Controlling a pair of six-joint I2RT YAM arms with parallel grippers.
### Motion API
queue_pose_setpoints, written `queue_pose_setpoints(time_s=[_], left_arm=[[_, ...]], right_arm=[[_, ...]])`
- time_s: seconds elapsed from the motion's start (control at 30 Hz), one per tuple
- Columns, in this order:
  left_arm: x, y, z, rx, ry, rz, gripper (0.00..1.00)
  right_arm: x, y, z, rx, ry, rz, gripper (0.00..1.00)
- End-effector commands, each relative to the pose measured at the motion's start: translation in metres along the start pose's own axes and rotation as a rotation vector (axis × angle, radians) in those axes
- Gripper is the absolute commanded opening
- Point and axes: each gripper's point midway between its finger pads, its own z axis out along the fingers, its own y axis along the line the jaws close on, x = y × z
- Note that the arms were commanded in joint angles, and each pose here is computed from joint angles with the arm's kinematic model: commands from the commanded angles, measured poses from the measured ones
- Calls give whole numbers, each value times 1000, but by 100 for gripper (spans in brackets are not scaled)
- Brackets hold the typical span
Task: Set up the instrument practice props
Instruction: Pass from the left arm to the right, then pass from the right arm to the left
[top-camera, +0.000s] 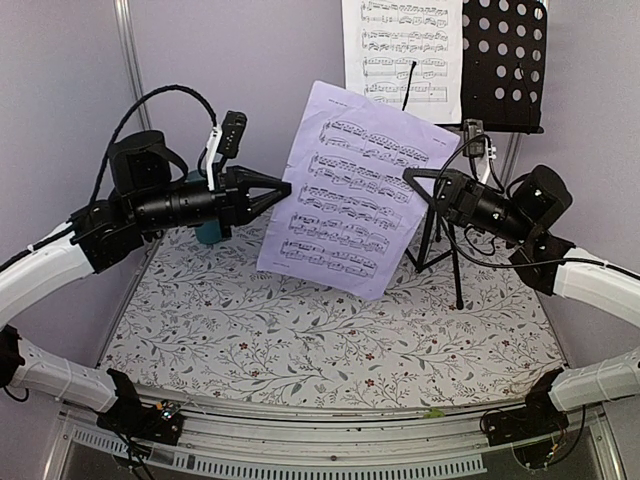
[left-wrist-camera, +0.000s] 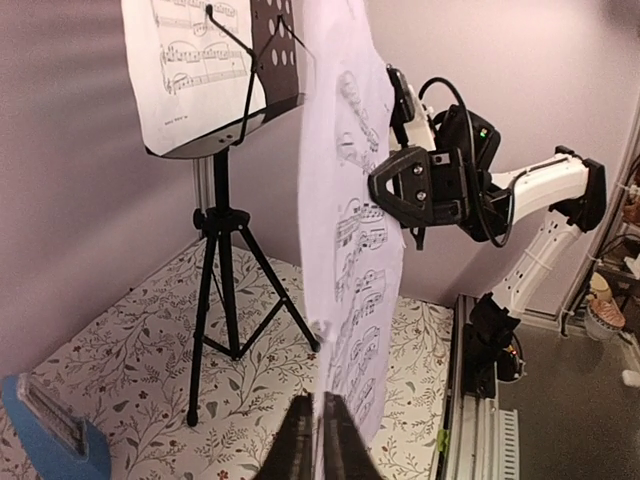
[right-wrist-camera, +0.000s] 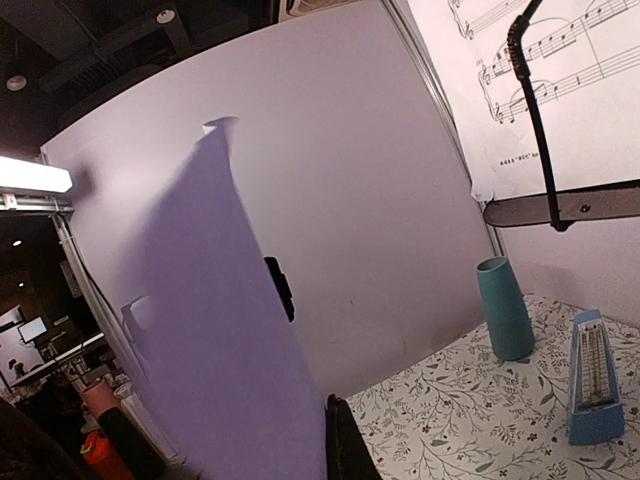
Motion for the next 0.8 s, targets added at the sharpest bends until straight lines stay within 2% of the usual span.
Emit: queue_pose_setpoints(time_s=[0.0,0.07,0.17,0.3,0.53,0.77], left_arm=[[-12,11,-5,-40,-13,16,19],[-9,15,-5,-50,0,19,34],[-9,17,-3,-40,9,31,41],[-10,13,3,19,30,47,43],[-14,25,5,7,52,68,45],[-19,2,8,176,87,73,44]], right_arm=[[-19,11,0,11,-1,-29,0],[-21,16,0,-1,15,-46,0],[-22,29,1,-47,60,-61,0],[-19,38,5,-85,137,-84,0],[-14,49,4,-124,217,-127,0],[-11,45,5,-100,264,-145,0]])
